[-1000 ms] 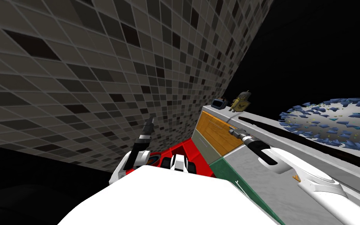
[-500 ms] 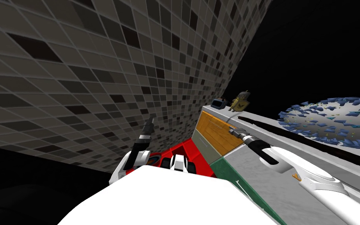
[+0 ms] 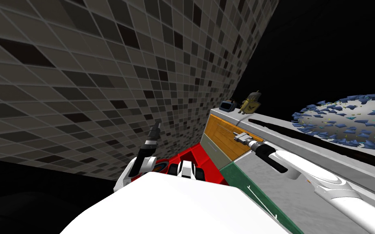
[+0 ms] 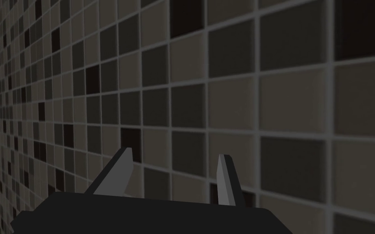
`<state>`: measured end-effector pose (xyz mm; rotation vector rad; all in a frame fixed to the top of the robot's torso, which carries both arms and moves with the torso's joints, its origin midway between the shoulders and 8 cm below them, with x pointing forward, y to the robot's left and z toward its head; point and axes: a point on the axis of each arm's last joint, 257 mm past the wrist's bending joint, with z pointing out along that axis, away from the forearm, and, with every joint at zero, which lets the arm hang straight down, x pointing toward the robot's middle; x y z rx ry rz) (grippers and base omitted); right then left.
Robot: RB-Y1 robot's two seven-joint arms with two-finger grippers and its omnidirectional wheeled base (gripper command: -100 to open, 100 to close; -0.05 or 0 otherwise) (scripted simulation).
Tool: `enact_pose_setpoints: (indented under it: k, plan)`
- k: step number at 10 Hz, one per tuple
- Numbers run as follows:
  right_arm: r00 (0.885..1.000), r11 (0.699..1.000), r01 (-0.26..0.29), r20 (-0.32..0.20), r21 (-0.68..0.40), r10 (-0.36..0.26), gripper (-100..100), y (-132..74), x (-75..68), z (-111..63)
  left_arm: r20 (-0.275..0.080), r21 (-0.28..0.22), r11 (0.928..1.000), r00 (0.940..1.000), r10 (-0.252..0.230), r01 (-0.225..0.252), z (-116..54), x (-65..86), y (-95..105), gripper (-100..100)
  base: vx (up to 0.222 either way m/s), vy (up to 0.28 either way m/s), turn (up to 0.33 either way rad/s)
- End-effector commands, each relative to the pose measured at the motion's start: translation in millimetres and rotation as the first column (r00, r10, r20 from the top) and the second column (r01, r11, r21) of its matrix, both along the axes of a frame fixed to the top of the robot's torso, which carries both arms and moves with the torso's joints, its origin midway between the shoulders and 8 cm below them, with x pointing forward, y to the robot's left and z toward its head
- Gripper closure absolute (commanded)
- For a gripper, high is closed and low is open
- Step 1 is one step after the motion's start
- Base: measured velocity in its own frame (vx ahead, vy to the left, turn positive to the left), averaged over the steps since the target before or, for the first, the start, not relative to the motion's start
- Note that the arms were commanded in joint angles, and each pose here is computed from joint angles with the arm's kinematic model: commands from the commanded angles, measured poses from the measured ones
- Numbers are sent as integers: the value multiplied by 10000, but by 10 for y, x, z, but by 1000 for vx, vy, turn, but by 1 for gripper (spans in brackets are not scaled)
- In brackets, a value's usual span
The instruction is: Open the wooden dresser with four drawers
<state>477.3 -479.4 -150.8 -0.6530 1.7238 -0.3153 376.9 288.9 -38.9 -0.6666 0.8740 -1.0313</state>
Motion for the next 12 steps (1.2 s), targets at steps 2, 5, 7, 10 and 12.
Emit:
enact_pose_setpoints:
  k: [2, 5, 7, 10, 12]
  plan:
    - [9924, 9750, -1223, -372, -1856, 1174, 100, 282, -76, -73, 0, 0, 10000, 10000, 0, 0, 0, 0, 0, 0, -5, 31, -11]
    - [9604, 8885, -2786, -1037, -3646, 2586, 100, 648, -227, -207, 0, 0, 10000, 10000, 0, 0, 0, 0, 0, 0, -8, 33, -9]
    - [9359, 8208, -3514, -1465, -4504, 3203, 100, 784, -324, -298, 0, 0, 10000, 10000, 0, 0, 0, 0, 0, 0, -6, 32, -7]
    - [8985, 7218, -4325, -1920, -5404, 3946, 100, 974, -444, -382, 0, 0, 10000, 10000, 0, 0, 0, 0, 0, 0, -6, 30, -8]
    - [8586, 6252, -4977, -2393, -6011, 4534, 100, 1127, -573, -471, 0, 0, 10000, 10000, 0, 0, 0, 0, 0, 0, -7, 32, -8]
